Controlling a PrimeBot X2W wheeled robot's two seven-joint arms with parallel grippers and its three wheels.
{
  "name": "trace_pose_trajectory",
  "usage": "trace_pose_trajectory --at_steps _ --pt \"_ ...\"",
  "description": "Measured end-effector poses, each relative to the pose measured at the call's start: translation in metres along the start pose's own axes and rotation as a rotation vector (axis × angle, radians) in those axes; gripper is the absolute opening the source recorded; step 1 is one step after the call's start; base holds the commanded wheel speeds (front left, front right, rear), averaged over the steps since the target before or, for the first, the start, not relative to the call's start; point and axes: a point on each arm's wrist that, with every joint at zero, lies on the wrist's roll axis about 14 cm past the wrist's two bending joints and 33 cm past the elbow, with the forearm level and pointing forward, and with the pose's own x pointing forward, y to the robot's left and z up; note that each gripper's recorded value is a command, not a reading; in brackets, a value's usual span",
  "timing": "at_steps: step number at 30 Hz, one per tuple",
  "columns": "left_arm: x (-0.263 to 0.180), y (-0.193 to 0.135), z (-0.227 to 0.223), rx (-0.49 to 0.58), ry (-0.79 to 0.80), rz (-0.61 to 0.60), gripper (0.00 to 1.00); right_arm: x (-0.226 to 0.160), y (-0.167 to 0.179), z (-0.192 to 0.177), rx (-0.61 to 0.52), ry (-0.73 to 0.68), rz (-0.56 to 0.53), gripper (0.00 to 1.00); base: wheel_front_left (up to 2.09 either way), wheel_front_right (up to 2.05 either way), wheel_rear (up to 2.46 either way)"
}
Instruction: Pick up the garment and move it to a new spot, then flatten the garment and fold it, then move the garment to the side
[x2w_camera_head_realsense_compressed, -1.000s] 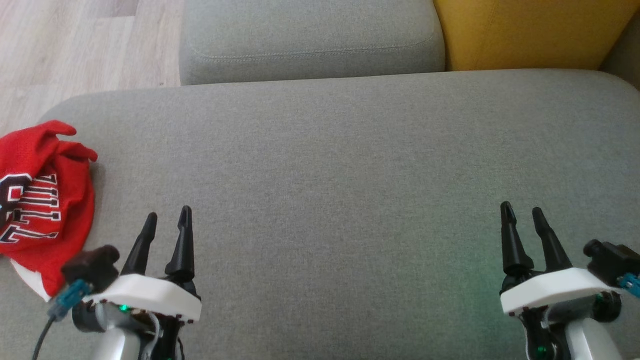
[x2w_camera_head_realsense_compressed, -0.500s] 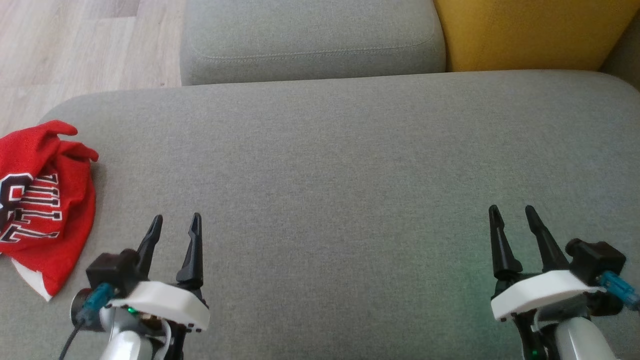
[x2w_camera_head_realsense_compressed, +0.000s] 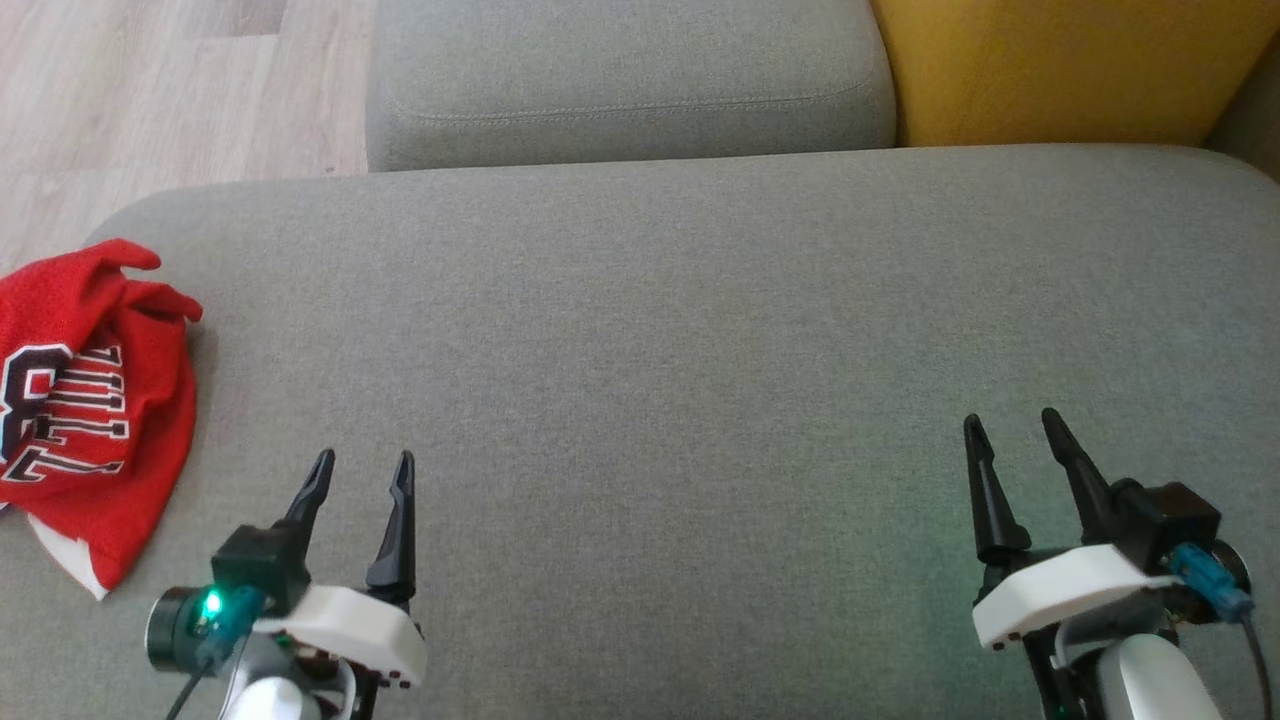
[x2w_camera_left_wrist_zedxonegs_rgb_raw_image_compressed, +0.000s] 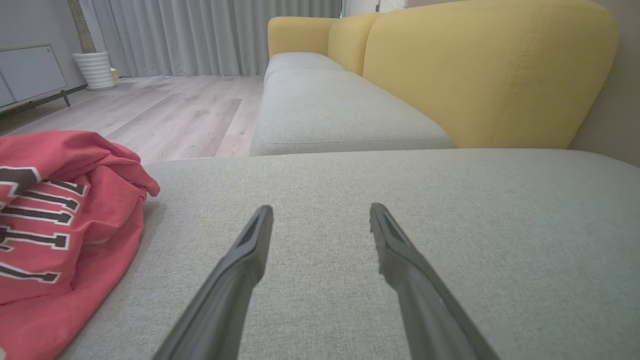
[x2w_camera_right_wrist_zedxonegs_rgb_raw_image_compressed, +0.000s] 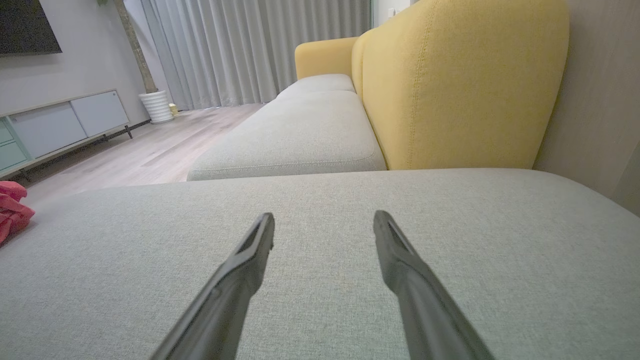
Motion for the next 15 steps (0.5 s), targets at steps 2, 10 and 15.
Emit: trace_pose_trajectory --at_steps 2,10,15 --pt "-0.0004 -0.0005 -0.0003 0.007 -0.003 -0.001 1.0 0.0001 0.0004 0.0009 -0.009 -0.006 0.0 1.0 0.0 0.0 0.0" --pt "-0.0029 0.0005 -0.0024 0.063 -0.01 -0.003 1.0 0.001 0.0028 0.0012 -0.053 -0.005 0.009 1.0 0.0 0.0 0.0" --pt "-0.0037 0.0012 -0.0039 0.083 -0.009 -0.002 1.0 0.001 0.0011 0.0014 -0.059 -0.009 0.004 1.0 0.0 0.0 0.0"
